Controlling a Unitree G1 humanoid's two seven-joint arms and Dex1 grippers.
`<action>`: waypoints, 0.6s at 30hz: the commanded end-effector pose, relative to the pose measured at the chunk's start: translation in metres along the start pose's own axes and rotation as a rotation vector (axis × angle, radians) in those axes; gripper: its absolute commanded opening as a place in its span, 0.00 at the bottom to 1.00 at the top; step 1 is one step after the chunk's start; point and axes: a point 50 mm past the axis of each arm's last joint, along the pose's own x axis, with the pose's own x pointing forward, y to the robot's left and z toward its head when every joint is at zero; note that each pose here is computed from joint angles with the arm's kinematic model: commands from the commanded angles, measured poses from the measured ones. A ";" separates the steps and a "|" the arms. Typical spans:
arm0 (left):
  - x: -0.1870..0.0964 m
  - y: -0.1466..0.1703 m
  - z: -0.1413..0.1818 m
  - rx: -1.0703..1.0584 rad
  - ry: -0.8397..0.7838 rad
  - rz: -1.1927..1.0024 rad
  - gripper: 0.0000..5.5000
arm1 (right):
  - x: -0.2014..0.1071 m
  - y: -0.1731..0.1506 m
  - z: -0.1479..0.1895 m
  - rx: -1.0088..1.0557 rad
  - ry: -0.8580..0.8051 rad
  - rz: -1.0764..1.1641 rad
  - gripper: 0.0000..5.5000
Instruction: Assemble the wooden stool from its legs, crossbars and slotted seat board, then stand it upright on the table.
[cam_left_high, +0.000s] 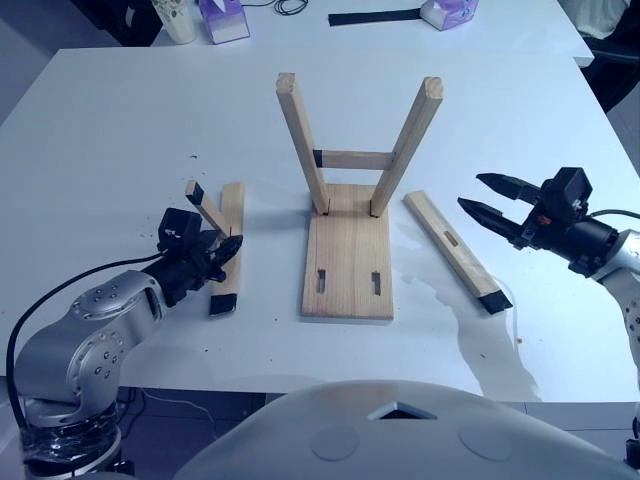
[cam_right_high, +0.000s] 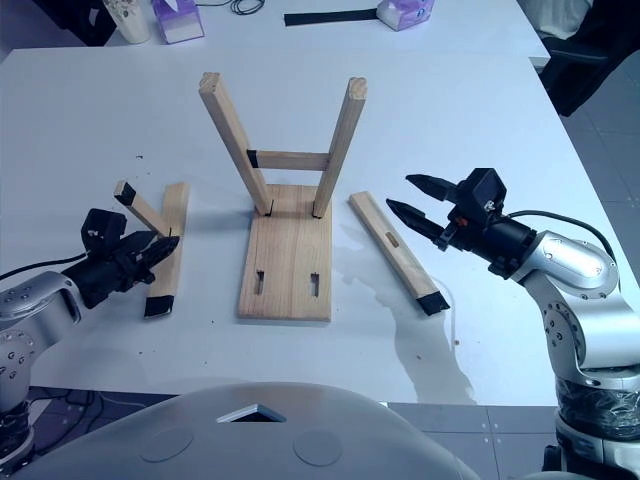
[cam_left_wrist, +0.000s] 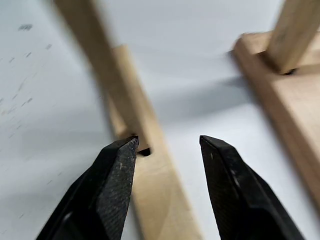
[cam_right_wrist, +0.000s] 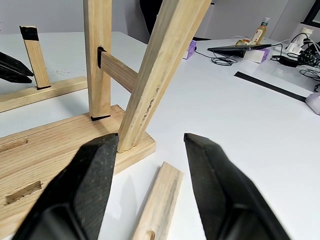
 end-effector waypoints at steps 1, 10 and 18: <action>-0.002 -0.001 -0.005 -0.014 0.042 0.002 0.46 | -0.003 0.002 0.000 0.001 -0.002 -0.011 0.44; -0.002 -0.002 -0.011 -0.071 0.082 -0.001 0.60 | -0.003 0.005 -0.001 0.008 -0.004 -0.020 0.44; 0.002 -0.005 -0.029 -0.110 0.138 0.047 0.60 | 0.001 0.004 0.000 0.006 -0.007 -0.011 0.44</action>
